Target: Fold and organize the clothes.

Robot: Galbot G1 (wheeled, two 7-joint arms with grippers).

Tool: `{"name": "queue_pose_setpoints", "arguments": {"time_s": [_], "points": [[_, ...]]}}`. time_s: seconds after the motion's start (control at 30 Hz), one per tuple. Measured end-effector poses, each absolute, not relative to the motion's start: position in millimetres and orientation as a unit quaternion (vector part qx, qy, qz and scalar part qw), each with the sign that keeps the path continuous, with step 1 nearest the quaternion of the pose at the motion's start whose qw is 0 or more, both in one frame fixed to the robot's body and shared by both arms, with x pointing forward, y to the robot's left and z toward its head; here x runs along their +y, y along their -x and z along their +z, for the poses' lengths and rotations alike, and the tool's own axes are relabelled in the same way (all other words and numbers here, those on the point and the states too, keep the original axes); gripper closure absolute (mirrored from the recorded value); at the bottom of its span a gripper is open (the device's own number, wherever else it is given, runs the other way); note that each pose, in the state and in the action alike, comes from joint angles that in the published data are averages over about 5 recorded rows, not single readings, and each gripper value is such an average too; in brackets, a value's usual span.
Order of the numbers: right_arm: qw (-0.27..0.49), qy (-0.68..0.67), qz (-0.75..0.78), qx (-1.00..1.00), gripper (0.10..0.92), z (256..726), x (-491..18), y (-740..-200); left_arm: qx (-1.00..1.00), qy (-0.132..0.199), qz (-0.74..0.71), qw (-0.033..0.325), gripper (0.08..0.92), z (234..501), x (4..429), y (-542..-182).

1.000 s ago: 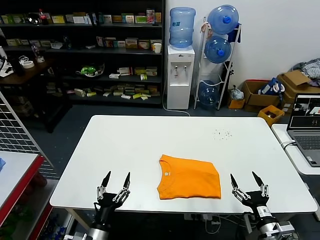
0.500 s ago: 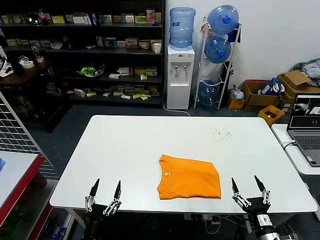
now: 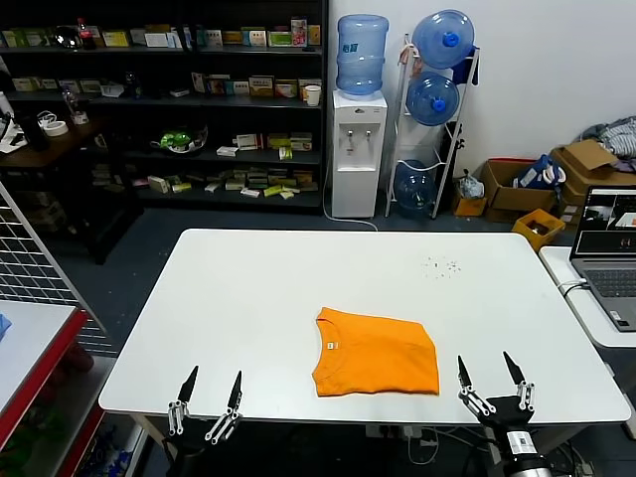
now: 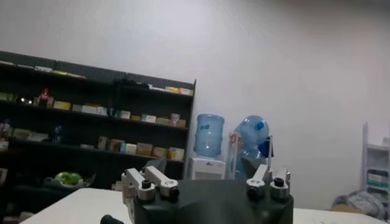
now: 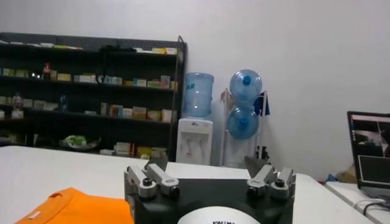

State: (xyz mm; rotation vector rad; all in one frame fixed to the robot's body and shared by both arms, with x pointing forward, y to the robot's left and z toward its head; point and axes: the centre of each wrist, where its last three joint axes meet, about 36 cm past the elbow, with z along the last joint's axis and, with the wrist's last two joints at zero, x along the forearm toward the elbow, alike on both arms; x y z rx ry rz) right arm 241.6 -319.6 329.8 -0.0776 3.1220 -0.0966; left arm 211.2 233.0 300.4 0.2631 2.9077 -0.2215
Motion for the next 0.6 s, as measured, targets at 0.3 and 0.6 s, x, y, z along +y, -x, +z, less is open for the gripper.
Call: {"name": "queue_pose_setpoints", "arguments": {"time_s": [0.3, 0.6], "points": [[0.003, 0.024, -0.023, 0.999, 0.200, 328.5, -320.5, -241.3, 0.987, -0.089, -0.083, 0.107, 0.177, 301.2, 227.4, -210.4], [-0.002, 0.025, -0.015, 1.000, 0.200, 326.8, -319.2, -240.2, 0.987, -0.083, -0.081, 0.107, 0.177, 302.3, 228.2, -212.3]]}}
